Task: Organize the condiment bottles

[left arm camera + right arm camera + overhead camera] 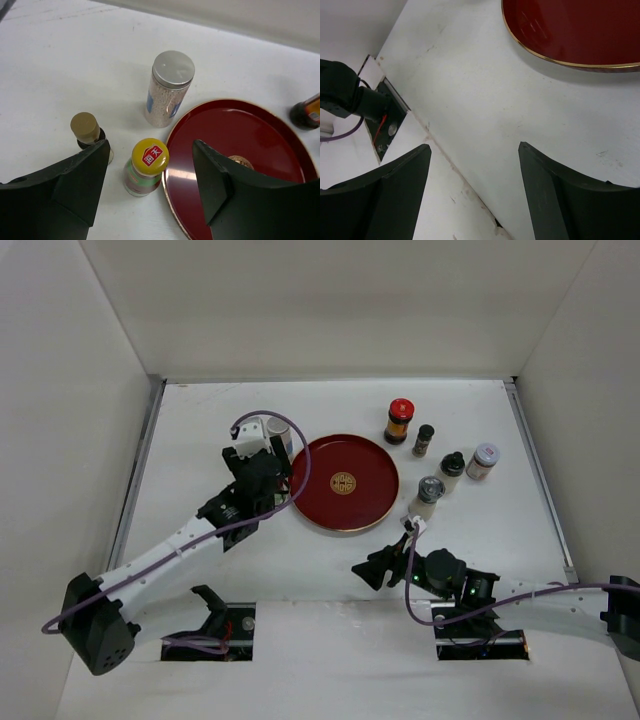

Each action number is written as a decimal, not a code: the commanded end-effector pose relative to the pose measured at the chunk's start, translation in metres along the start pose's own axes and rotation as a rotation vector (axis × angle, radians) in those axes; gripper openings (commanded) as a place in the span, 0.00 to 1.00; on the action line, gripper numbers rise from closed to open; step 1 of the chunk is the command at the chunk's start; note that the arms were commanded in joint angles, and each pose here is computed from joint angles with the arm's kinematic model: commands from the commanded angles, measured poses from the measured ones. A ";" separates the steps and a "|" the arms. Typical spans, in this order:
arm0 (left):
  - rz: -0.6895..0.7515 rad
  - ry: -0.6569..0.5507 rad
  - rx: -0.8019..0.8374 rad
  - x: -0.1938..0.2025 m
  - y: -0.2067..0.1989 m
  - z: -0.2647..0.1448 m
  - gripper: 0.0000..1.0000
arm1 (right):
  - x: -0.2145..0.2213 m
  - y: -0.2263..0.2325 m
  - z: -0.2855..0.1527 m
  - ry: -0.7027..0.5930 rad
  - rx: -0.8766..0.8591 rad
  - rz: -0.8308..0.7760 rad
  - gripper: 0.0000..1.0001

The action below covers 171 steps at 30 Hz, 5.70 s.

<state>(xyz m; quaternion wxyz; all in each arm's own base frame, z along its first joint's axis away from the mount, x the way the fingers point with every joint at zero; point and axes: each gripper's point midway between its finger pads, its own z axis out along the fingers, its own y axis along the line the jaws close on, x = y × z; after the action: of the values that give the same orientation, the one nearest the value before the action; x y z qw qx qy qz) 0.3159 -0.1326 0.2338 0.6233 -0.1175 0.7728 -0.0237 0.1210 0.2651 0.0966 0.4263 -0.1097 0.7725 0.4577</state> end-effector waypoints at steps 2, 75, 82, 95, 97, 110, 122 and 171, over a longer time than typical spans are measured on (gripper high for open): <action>-0.024 0.026 0.067 -0.005 -0.017 0.011 0.63 | -0.018 0.016 0.003 -0.065 -0.045 0.018 0.78; 0.059 -0.077 0.289 -0.032 -0.187 0.134 0.70 | -0.018 0.015 0.002 -0.069 -0.041 0.023 0.80; 0.010 -0.132 0.305 -0.072 -0.165 0.094 0.82 | -0.018 0.015 0.003 -0.069 -0.041 0.023 0.81; 0.005 0.017 0.054 -0.028 -0.053 0.111 0.82 | -0.018 0.014 0.003 -0.069 -0.035 0.026 0.81; 0.032 0.034 0.023 -0.019 -0.044 0.122 0.82 | -0.018 0.014 0.003 -0.066 -0.032 0.025 0.81; 0.074 0.104 -0.023 0.014 -0.030 0.164 0.76 | -0.017 0.013 0.005 -0.059 -0.026 0.023 0.82; 0.035 0.007 -0.007 -0.026 -0.034 0.139 0.32 | -0.016 0.013 0.005 -0.058 -0.025 0.022 0.82; -0.006 -0.076 0.114 -0.041 -0.061 0.046 0.83 | -0.019 0.014 0.003 -0.071 -0.035 0.026 0.83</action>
<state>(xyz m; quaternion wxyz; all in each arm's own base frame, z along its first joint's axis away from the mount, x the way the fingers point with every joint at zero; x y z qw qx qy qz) 0.3922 -0.2034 0.2347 0.6285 -0.0462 0.7741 -0.0597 0.1232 0.2651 0.0948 0.4281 -0.1051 0.7746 0.4535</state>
